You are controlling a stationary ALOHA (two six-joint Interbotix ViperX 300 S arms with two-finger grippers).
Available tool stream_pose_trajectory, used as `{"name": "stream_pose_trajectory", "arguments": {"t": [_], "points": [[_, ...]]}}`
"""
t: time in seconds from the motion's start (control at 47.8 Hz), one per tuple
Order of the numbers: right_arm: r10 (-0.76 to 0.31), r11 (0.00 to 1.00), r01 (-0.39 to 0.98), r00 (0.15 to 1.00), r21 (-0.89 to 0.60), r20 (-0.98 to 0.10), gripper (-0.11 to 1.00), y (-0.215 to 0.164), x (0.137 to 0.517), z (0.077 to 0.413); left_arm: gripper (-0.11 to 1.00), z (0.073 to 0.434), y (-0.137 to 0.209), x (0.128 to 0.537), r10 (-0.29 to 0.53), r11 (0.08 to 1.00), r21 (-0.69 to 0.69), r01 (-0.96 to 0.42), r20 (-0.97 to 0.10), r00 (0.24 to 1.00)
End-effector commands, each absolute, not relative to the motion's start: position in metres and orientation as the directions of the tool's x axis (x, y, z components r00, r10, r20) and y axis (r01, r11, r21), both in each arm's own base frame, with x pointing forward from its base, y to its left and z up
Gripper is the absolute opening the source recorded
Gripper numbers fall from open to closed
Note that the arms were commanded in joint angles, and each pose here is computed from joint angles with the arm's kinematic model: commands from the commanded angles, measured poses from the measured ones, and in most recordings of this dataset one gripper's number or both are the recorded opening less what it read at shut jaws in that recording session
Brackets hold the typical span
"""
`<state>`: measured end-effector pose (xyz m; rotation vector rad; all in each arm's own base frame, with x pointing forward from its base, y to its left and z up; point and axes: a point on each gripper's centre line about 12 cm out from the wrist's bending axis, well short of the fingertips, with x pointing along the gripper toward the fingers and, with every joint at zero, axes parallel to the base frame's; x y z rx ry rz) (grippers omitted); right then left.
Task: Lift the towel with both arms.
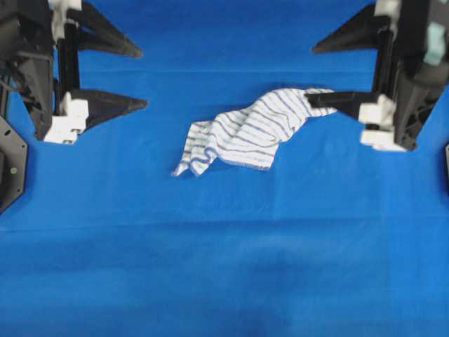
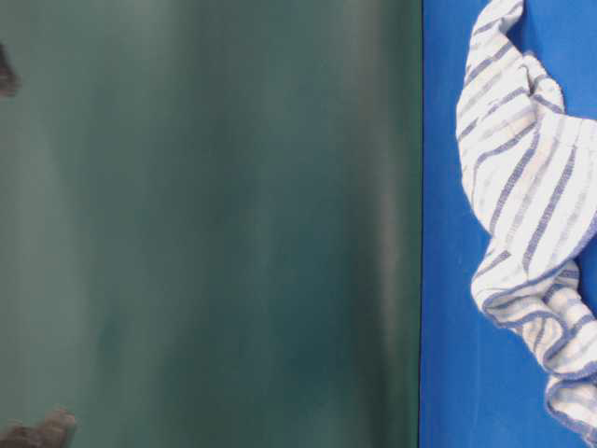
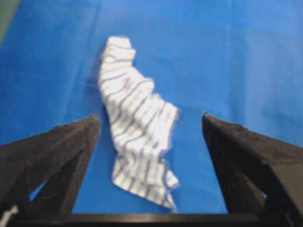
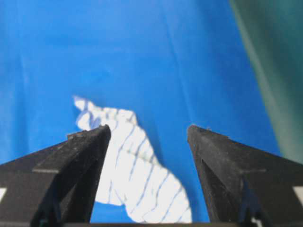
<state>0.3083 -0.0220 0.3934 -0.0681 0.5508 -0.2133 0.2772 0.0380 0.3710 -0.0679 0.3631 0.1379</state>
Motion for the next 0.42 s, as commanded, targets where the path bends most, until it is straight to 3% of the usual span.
{"name": "stream_pose_trajectory", "arguments": {"t": [0.0, 0.398], "points": [[-0.211, 0.978, 0.183, 0.856, -0.105, -0.472, 0.67, -0.024, 0.306, 0.39, 0.92, 0.368, 0.037, 0.275, 0.125, 0.989, -0.039, -0.144, -0.314, 0.941], [-0.163, 0.984, 0.178, 0.877, -0.008, -0.453, 0.67, -0.029, 0.306, 0.318, 0.92, 0.318, 0.037, 0.266, 0.13, 0.991, 0.061, -0.117, -0.278, 0.952]]}}
